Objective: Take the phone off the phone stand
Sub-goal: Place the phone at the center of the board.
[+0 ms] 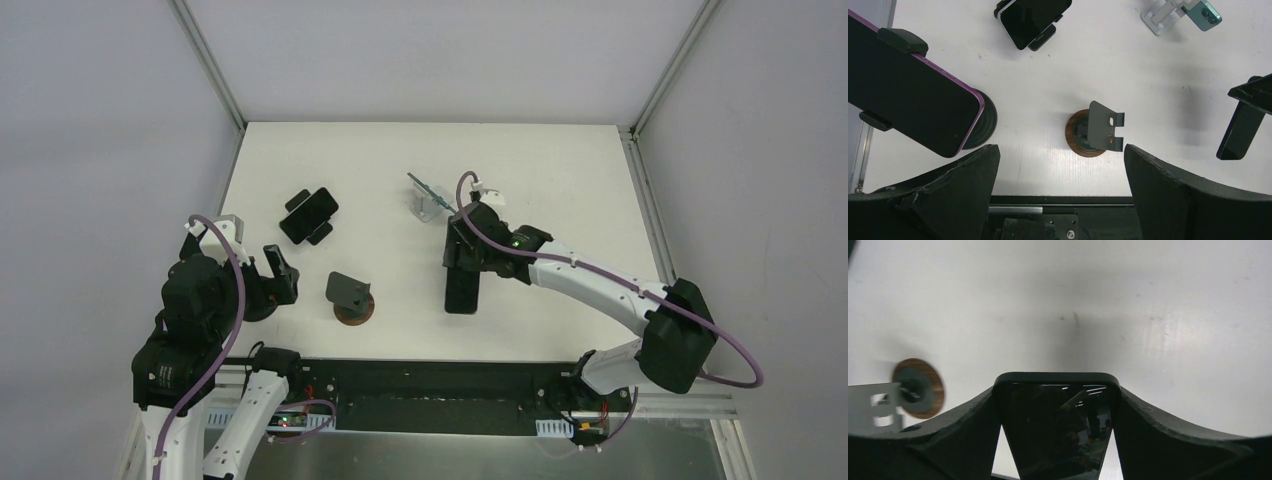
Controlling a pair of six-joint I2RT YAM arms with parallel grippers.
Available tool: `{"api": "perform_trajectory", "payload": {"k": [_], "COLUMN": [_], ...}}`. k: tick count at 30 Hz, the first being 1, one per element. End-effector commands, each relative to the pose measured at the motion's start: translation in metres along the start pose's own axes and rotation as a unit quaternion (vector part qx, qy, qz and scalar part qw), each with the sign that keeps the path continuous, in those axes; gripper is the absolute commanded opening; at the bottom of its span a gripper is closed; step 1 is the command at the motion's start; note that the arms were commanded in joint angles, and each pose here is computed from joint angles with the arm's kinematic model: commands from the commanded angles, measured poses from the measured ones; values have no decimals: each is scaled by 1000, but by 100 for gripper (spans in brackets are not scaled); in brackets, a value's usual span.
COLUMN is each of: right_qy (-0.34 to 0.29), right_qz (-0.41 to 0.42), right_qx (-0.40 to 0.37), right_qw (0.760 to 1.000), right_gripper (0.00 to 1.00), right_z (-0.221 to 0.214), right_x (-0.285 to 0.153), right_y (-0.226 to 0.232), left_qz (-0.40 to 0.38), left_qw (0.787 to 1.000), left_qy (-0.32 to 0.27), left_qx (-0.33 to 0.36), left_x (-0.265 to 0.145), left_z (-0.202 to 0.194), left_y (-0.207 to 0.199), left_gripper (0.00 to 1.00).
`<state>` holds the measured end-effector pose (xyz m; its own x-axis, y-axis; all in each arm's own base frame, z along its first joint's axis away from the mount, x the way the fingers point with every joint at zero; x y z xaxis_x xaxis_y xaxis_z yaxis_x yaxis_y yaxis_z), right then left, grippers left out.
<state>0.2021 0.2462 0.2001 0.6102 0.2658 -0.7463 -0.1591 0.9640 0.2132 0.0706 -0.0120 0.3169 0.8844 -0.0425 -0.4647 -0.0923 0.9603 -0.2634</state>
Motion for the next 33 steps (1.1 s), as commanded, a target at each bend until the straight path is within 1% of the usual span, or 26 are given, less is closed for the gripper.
{"api": "perform_trajectory", "payload": {"k": [1,7,14,17,25,33], "right_qy": [-47,-59,-66,-60,-29,-13], "right_qz": [-68,-84,-117,-128,-138,-157], "right_qx": [-24,-31,-59,-66,-71,-73], "right_qw": [996,994,989,988,988,985], "right_gripper": [44,45,45,45,47,50], "right_z": [0,-17,-21,-25,-42,-51], "right_x": [-4,15,42,51,79,91], "right_y": [-27,-40,-43,-44,-45,-49], "left_qz": [-14,-15,-13,-14,-7,-6], "left_qw": [1000,1000,1000,1000,1000,1000], "left_qy": [-7,-3,3,6,4,7], "left_qx": [11,11,12,12,14,15], "left_x": [0,2,4,5,6,7], "left_z": [5,5,2,2,4,2], "left_y": [-3,-3,-3,-3,-2,-2], "left_gripper": [100,100,100,97,96,96]}}
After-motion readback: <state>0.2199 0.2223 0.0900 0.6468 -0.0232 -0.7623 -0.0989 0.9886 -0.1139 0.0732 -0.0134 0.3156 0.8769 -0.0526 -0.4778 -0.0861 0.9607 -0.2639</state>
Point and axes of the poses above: each gripper's point midway between its finger pads, its own x axis out along the fingers, its own y axis along the line the jaws close on, z = x × y, the point moved 8 cm from there along -x, back along the fingers, and after that the axes turned 6 degrees about -x, right-handed, at the moved point
